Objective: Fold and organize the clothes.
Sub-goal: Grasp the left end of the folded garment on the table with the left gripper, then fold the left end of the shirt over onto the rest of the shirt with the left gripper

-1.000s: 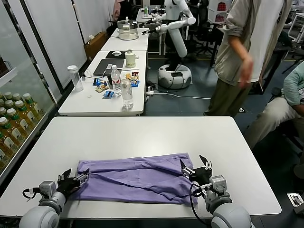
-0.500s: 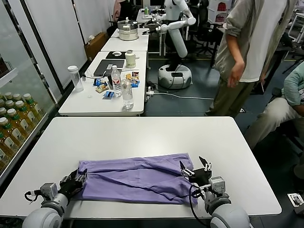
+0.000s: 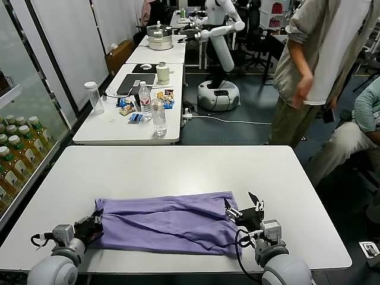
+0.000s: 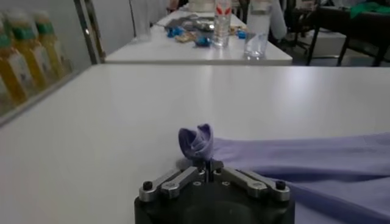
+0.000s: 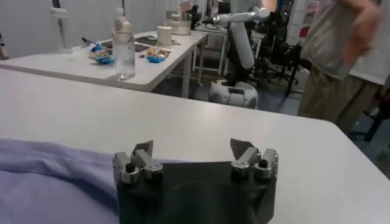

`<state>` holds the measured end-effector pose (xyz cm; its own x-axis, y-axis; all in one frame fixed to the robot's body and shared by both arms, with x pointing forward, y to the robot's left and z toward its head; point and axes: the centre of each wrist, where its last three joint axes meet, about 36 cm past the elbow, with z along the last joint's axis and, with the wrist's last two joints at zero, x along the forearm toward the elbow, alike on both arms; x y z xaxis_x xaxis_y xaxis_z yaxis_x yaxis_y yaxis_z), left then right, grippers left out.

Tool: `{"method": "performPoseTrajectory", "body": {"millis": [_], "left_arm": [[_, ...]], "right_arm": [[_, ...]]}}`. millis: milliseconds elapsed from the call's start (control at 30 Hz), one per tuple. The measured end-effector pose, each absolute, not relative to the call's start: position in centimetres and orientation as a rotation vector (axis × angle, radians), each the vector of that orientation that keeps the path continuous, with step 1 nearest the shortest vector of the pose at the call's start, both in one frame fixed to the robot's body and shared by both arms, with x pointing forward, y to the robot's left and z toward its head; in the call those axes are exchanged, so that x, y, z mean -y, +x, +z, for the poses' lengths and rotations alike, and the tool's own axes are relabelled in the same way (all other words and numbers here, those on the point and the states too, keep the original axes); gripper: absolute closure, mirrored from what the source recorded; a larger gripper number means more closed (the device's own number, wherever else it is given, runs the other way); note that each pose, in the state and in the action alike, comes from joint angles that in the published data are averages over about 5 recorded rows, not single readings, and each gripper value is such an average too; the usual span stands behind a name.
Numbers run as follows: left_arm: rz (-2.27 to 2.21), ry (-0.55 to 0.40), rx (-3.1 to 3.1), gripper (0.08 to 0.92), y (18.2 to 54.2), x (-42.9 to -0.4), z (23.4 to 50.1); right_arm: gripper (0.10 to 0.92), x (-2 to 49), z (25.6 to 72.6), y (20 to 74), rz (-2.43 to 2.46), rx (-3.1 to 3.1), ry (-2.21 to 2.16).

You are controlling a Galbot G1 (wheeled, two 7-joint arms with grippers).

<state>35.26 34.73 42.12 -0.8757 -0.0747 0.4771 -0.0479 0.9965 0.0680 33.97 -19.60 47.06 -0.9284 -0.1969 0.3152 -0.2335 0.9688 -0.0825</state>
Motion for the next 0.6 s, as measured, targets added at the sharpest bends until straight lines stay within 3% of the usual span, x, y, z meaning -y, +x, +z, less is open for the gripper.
{"method": "performPoseTrajectory", "body": {"millis": [433,600], "left_arm": [[-0.428,0.383,2.634,0.891,34.7,-41.7,45.0],[-0.498,0.428,2.635,0.891,34.5,-42.8,46.2]], "right_arm": [[0.200,19.2,46.9,35.1,0.190,2.816,0.347],[0.200,19.4,47.0,35.1,0.196,2.819,0.338]]}}
